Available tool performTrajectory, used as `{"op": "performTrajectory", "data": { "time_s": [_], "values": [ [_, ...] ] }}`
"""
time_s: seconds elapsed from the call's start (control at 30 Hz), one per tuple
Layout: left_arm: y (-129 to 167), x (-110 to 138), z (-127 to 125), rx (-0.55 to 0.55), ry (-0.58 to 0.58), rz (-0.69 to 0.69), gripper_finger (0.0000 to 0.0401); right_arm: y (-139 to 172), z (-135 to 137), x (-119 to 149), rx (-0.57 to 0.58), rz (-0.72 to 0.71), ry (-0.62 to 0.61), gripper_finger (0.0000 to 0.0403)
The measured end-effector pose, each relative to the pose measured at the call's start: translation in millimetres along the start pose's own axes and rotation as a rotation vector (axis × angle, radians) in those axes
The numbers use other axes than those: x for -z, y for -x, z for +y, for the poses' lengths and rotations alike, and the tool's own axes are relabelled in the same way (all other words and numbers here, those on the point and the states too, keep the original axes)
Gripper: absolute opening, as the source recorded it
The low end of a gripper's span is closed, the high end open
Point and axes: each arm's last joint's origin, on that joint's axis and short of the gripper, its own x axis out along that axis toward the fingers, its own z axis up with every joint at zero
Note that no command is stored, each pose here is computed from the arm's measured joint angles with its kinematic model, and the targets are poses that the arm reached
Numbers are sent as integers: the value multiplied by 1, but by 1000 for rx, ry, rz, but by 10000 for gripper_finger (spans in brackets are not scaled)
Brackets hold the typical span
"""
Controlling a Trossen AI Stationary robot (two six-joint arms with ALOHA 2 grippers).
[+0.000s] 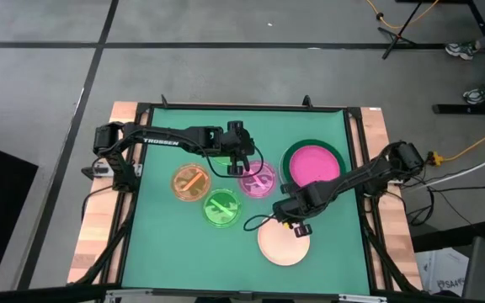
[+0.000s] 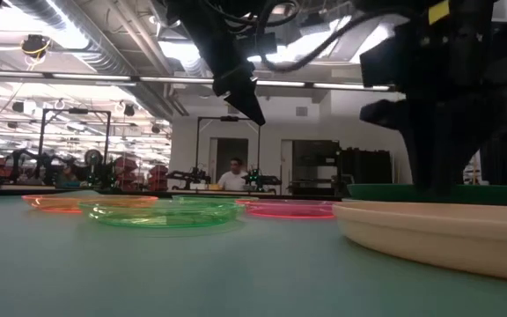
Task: Stack plastic plates
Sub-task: Stack the white plate on top of the pink plate
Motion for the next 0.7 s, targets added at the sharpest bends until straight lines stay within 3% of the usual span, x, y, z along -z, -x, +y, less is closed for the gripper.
{"op": "performTrajectory", "data": {
  "time_s": [0.7],
  "values": [
    [0, 0, 0, 0, -7, -2, 80, -18, 0, -1, 22, 55, -130, 72]
  ]
}}
